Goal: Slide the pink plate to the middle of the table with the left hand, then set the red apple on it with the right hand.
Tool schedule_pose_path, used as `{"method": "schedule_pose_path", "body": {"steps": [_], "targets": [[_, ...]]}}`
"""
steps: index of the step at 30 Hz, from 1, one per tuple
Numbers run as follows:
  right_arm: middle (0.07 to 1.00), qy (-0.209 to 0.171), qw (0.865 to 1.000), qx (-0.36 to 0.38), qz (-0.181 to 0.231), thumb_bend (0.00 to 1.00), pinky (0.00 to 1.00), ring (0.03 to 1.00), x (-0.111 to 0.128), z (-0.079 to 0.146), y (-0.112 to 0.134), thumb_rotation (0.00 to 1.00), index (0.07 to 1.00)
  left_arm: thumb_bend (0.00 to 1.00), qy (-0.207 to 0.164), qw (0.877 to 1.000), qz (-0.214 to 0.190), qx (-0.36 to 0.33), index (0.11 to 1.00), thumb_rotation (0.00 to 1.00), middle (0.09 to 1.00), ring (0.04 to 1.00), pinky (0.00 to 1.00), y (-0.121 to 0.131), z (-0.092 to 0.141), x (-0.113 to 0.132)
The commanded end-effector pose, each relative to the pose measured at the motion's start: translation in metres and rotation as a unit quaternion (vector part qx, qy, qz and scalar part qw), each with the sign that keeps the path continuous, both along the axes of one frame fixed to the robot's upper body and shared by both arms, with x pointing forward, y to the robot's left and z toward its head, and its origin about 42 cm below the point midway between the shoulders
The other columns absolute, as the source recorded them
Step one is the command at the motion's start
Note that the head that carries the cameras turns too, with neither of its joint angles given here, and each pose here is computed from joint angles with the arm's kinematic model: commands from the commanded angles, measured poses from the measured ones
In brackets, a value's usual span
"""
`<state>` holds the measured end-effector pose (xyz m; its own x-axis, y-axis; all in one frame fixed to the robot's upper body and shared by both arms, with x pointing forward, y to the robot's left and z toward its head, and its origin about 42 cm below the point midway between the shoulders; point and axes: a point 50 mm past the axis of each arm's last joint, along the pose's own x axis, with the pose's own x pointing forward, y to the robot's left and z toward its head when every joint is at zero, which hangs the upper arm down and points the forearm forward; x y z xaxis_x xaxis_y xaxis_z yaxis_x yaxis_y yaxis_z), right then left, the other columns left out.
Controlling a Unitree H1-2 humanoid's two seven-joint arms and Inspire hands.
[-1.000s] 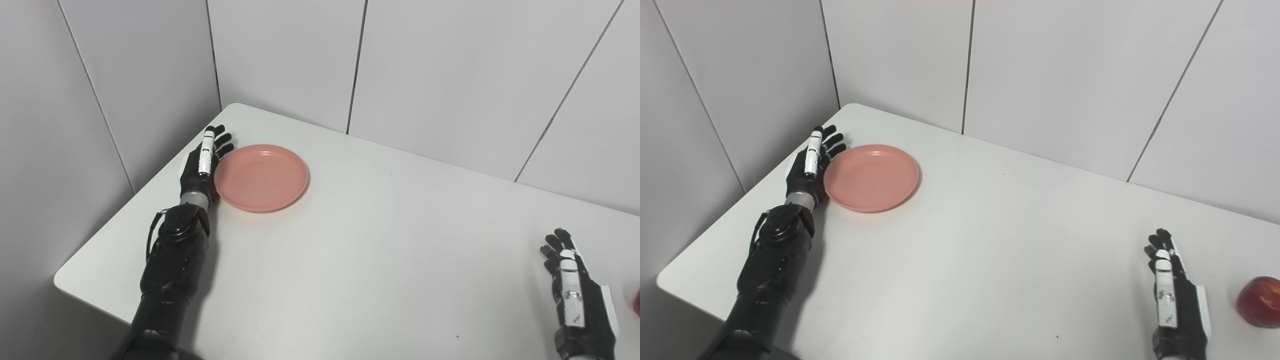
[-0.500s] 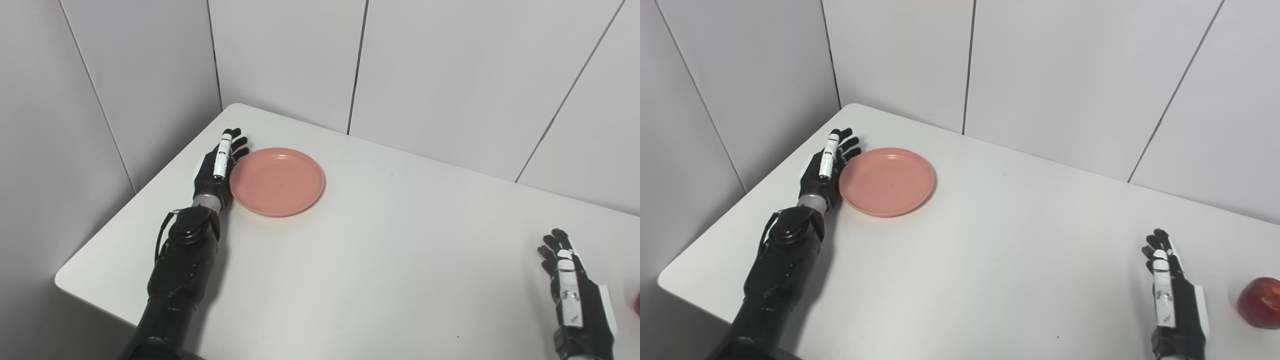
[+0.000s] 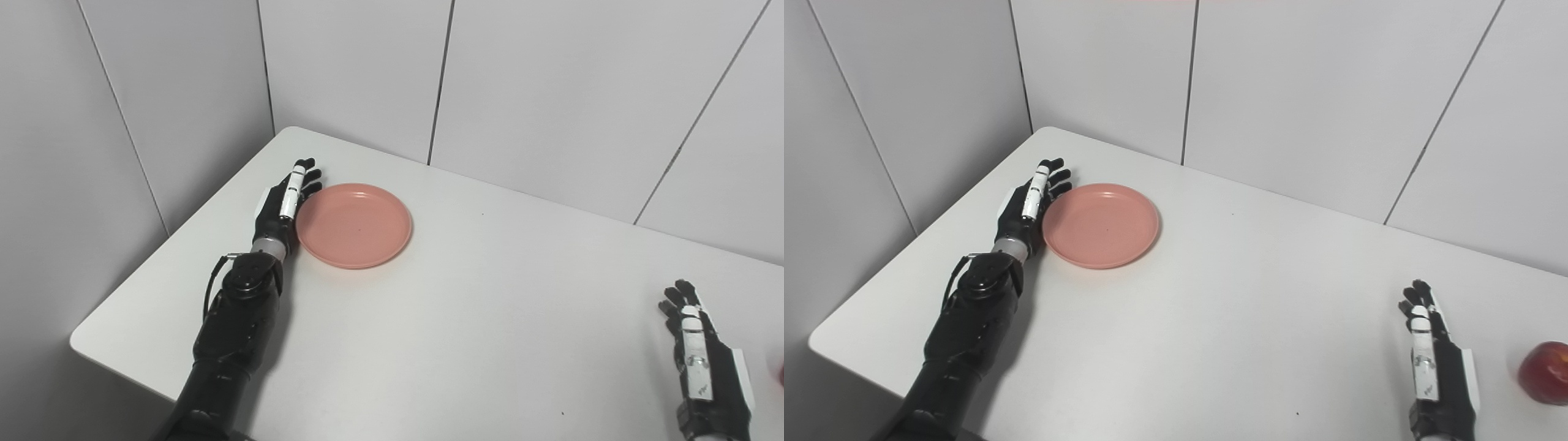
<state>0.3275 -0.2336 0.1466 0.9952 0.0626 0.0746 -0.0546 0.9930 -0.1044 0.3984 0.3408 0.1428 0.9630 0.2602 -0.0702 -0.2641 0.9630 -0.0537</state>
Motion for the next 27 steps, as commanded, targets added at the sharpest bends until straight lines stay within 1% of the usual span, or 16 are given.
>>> {"method": "schedule_pose_path", "body": {"steps": [1,7,10,16,27], "targets": [[0.920,-0.032,0.999,-0.004,0.005,0.08,0.98,0.917,0.004,0.016,0.001,1.00,0.923,0.32,-0.018,0.999,-0.036,0.003,0.854,1.00,0.878,0.873,0.87,-0.020,0.013,0.015],[0.924,-0.031,1.000,-0.001,0.003,0.08,0.97,0.918,0.004,0.017,0.002,1.00,0.927,0.34,-0.020,0.999,-0.045,0.003,0.858,1.00,0.881,0.874,0.87,-0.027,0.014,0.018],[0.912,-0.031,0.999,-0.009,0.001,0.08,0.94,0.905,0.003,0.018,0.002,1.00,0.917,0.34,-0.021,0.999,-0.048,0.003,0.855,1.00,0.876,0.870,0.87,-0.032,0.016,0.020],[0.921,-0.033,0.999,-0.004,0.003,0.09,0.96,0.915,0.003,0.017,0.002,1.00,0.927,0.35,-0.025,0.998,-0.064,-0.002,0.856,1.00,0.879,0.871,0.87,-0.043,0.016,0.024],[0.916,-0.036,0.999,-0.004,0.003,0.09,0.93,0.912,0.003,0.016,0.003,1.00,0.918,0.35,-0.024,0.996,-0.086,-0.002,0.861,1.00,0.890,0.884,0.88,-0.058,0.012,0.028]]}}
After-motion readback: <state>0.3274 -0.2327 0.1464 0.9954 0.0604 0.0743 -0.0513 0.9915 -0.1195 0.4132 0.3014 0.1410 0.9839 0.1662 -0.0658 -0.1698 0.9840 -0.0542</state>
